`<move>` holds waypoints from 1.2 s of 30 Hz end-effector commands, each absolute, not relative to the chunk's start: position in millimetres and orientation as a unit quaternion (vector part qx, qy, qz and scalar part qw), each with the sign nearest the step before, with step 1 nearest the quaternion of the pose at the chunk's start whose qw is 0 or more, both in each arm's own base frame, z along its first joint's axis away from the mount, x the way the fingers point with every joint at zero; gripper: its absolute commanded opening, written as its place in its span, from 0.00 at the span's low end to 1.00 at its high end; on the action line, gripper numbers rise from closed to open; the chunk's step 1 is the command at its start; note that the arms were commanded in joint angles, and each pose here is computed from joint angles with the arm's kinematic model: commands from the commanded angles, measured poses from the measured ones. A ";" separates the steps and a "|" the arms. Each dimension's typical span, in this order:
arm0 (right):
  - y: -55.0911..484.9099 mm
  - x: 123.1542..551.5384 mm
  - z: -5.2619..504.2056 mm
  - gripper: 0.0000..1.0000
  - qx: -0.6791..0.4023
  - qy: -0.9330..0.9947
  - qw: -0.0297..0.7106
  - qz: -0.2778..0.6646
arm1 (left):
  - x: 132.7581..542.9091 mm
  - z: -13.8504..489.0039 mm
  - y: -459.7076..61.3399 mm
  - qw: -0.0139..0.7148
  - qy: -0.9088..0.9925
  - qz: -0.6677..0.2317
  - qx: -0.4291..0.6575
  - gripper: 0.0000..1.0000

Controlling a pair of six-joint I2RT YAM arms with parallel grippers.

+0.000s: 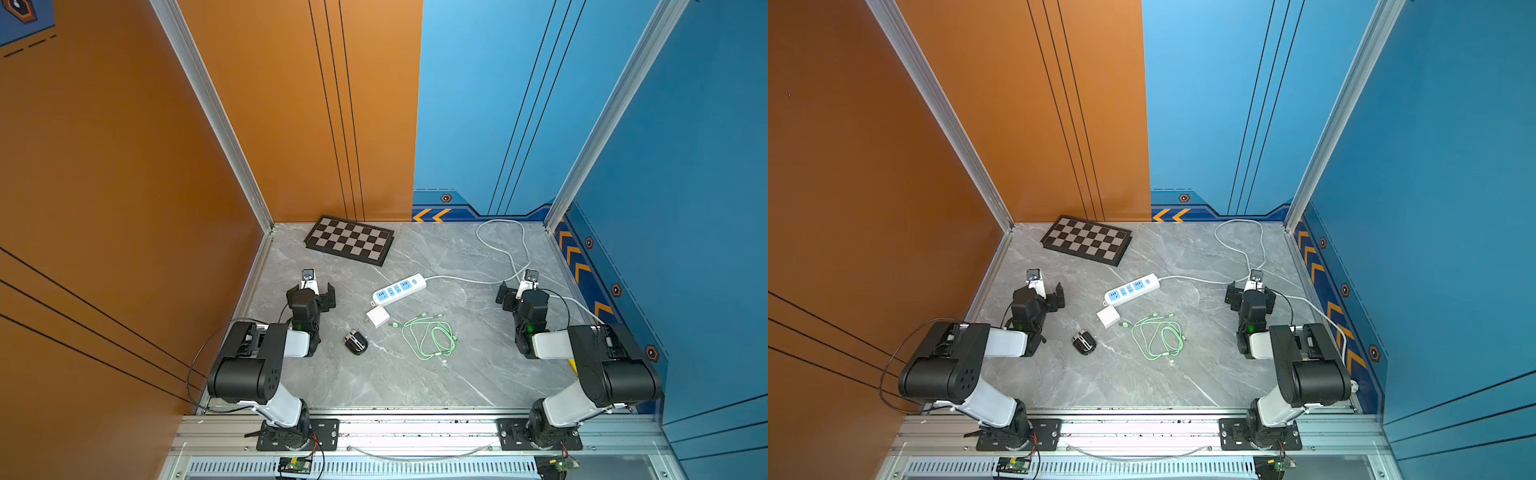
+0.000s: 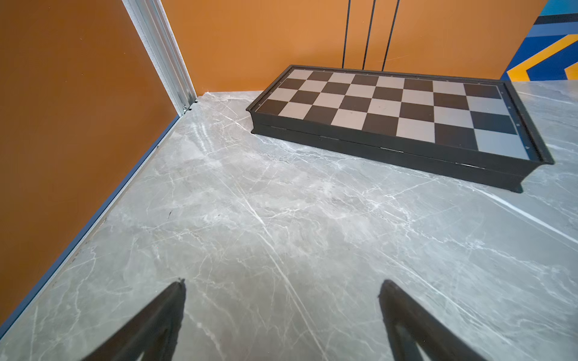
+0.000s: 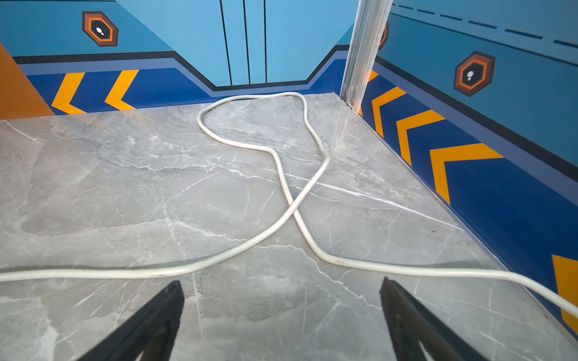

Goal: Charge the electric shaver
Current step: Pick up the charging cable from the center of the board.

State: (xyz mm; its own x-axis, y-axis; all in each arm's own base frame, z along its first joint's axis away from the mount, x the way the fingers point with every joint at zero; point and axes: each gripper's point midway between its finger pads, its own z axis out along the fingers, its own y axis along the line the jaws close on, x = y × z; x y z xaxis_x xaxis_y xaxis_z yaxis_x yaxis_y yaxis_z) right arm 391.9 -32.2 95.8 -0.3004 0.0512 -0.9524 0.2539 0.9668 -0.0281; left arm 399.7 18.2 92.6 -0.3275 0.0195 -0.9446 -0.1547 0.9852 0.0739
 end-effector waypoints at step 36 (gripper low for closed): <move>15.5 403.6 148.5 0.85 0.006 0.852 0.517 -0.077 | 386.7 152.2 9.5 0.559 0.820 0.105 -0.056 0.77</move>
State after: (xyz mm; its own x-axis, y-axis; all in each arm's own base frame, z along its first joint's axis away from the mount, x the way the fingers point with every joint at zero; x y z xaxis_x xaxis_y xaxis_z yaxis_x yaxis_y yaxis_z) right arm 408.4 -4.1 131.9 -0.3767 -0.0036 -0.9263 0.1772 0.9812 -0.0759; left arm 392.0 9.9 135.3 -0.3209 0.0314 -0.9466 -0.1643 0.9824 0.0883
